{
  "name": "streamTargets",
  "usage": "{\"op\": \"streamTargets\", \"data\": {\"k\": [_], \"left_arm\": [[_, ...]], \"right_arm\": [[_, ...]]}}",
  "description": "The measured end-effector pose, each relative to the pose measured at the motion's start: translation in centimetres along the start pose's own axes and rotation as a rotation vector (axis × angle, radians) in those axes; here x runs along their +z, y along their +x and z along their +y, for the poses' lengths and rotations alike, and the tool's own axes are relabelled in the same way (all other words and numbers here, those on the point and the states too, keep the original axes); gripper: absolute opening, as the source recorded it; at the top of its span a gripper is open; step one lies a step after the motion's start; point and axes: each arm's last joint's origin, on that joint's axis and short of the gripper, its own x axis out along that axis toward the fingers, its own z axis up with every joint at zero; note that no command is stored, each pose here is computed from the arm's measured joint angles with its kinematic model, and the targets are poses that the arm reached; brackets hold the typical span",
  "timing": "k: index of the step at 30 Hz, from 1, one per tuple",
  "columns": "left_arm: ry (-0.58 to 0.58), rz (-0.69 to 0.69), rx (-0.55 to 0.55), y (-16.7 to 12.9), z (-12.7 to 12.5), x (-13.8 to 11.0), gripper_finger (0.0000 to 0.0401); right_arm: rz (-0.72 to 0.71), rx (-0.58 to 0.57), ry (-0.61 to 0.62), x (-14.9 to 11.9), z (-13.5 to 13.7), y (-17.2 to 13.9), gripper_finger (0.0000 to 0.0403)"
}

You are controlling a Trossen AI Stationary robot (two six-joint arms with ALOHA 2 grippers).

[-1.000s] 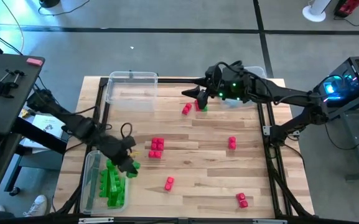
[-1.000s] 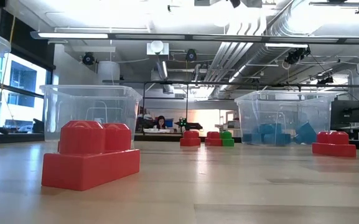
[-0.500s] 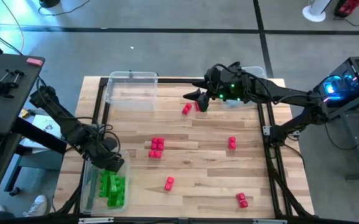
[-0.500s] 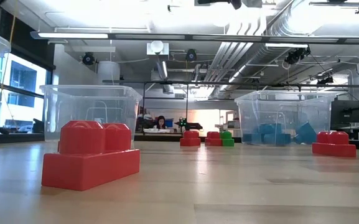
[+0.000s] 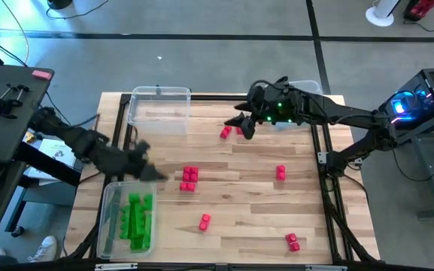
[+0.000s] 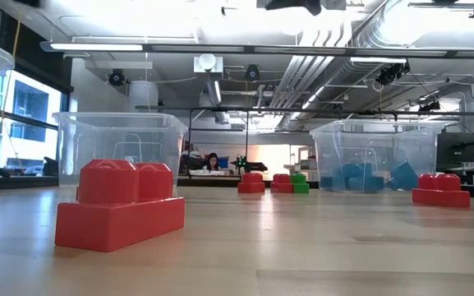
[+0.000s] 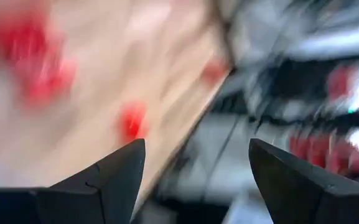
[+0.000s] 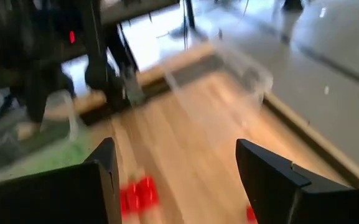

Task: Sort blocks
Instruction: Put the green game piece into the bottom left transparent bin

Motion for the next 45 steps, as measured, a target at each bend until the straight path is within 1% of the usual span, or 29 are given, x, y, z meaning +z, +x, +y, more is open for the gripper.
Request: {"op": "streamTargets", "data": {"k": [2, 4, 5, 7, 9, 11, 12, 14, 15, 17, 19, 20, 21, 23, 25, 31, 33, 36, 42, 45], "left_arm": [[0.088, -0.173, -0.040, 0.0, -0.5, 1.7, 0.0274], [0.187, -0.292, -0.020, 0.2, -0.6, 3.5, 0.0274], [0.218, -0.334, 0.002, 0.5, -0.5, 4.4, 0.0274], [0.254, -0.378, 0.047, 1.4, -0.2, 6.3, 0.0274], [0.282, -0.387, 0.080, 2.5, 0.1, 8.1, 0.0274], [0.312, -0.383, 0.096, 3.6, 0.4, 9.7, 0.0275], [0.324, -0.383, 0.084, 4.1, 0.5, 10.6, 0.0275], [0.344, -0.375, 0.027, 4.9, 0.5, 12.1, 0.0275], [0.357, -0.373, -0.022, 5.2, 0.3, 12.8, 0.0275], [0.388, -0.375, -0.144, 5.5, -0.3, 13.9, 0.0275], [0.431, -0.394, -0.263, 5.5, -1.0, 14.8, 0.0274], [0.449, -0.410, -0.316, 5.4, -1.4, 15.2, 0.0273], [0.463, -0.428, -0.357, 5.3, -1.7, 15.4, 0.0273], [0.487, -0.462, -0.423, 5.0, -2.2, 15.7, 0.0273], [0.498, -0.487, -0.452, 4.7, -2.4, 16.0, 0.0273], [0.498, -0.495, -0.454, 4.7, -2.4, 16.1, 0.0272], [0.521, -0.501, -0.449, 4.7, -2.4, 16.1, 0.0272], [0.571, -0.513, -0.437, 4.7, -2.4, 16.1, 0.0272], [0.574, -0.516, -0.435, 4.7, -2.4, 16.1, 0.0272], [0.583, -0.519, -0.431, 4.7, -2.4, 16.1, 0.0272]], "right_arm": [[0.089, -0.019, 0.015, -0.9, -0.2, 0.4, 0.0199], [0.202, -0.067, 0.057, -2.1, -0.5, 1.3, 0.0199], [0.256, -0.100, 0.087, -2.9, -0.8, 1.9, 0.0199], [0.343, -0.183, 0.152, -4.4, -1.4, 3.1, 0.0199], [0.403, -0.279, 0.172, -6.0, -2.2, 4.5, 0.0199], [0.450, -0.369, 0.116, -7.4, -3.2, 6.0, 0.0194], [0.480, -0.400, 0.084, -8.1, -3.9, 6.7, 0.0188], [0.535, -0.451, 0.064, -8.9, -5.7, 8.1, 0.0165], [0.566, -0.473, 0.064, -9.2, -6.7, 8.7, 0.0147], [0.647, -0.509, 0.058, -10.1, -8.8, 10.1, 0.0096], [0.740, -0.542, 0.034, -11.2, -10.6, 11.3, 0.0034], [0.794, -0.553, 0.015, -11.9, -11.4, 11.9, 0.0017], [0.837, -0.559, 0.000, -12.3, -11.8, 12.3, 0.0014], [0.871, -0.566, -0.033, -12.8, -12.4, 13.2, 0.0015], [0.890, -0.586, -0.089, -13.3, -12.5, 13.8, 0.0005], [0.857, -0.597, -0.179, -13.5, -12.6, 15.0, 0.0001], [0.861, -0.605, -0.211, -13.6, -12.7, 15.2, 0.0001], [0.866, -0.587, -0.248, -13.6, -12.7, 15.3, 0.0000], [0.861, -0.550, -0.321, -13.6, -12.0, 15.6, 0.0000], [0.835, -0.581, -0.363, -13.6, -11.8, 15.8, 0.0000]]}}
